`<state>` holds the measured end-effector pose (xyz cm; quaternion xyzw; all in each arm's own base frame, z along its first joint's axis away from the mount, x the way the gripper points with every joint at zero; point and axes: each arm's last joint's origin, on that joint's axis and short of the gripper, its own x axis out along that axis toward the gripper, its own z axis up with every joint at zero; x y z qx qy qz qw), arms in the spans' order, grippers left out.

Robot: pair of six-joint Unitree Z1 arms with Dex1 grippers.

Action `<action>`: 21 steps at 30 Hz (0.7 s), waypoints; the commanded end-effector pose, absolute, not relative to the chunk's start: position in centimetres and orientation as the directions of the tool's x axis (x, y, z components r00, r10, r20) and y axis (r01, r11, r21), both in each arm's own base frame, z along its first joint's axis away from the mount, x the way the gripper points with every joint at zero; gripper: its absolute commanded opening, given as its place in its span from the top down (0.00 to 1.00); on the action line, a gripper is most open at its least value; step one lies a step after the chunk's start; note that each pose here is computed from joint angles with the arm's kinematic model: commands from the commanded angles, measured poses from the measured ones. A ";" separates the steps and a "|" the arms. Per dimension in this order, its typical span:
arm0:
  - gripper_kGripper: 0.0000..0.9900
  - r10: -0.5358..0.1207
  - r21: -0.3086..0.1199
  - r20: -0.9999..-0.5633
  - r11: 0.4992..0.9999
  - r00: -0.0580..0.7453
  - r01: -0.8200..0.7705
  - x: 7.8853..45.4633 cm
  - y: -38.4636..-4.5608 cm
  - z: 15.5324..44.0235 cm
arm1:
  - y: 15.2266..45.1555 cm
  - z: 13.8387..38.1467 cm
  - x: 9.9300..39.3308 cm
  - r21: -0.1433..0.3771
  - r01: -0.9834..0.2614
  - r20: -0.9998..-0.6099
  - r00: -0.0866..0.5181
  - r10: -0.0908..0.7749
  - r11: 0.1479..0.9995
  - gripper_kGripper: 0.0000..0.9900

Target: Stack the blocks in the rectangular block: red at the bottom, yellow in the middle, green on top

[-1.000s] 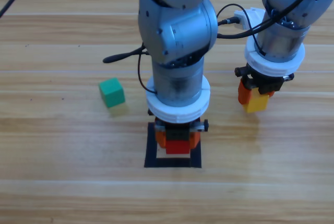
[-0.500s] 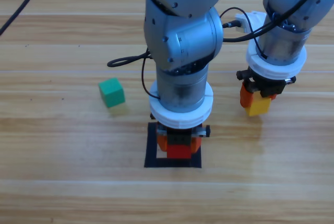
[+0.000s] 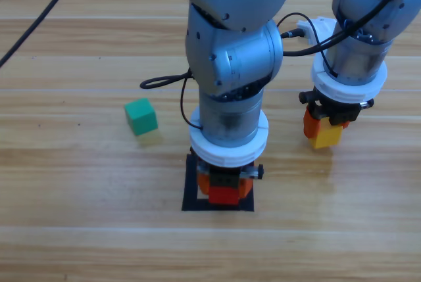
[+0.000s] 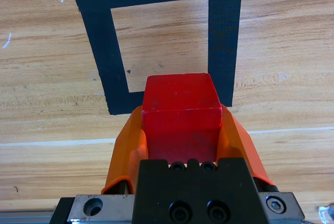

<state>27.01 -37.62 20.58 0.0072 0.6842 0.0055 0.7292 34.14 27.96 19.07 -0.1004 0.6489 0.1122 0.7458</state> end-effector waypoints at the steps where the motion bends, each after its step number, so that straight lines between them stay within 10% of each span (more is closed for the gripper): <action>1: 0.96 0.053 0.053 -0.998 0.999 0.035 -0.006 28.1 -37.5 18.2 | 26.7 21.9 33.8 0.019 -0.277 -0.978 0.195 0.076 0.961 1.00; 21: 0.96 0.044 0.042 -0.999 0.996 0.016 -0.083 29.3 -36.7 17.4 | 26.8 22.0 33.7 0.019 -0.280 -0.978 0.195 0.076 0.960 1.00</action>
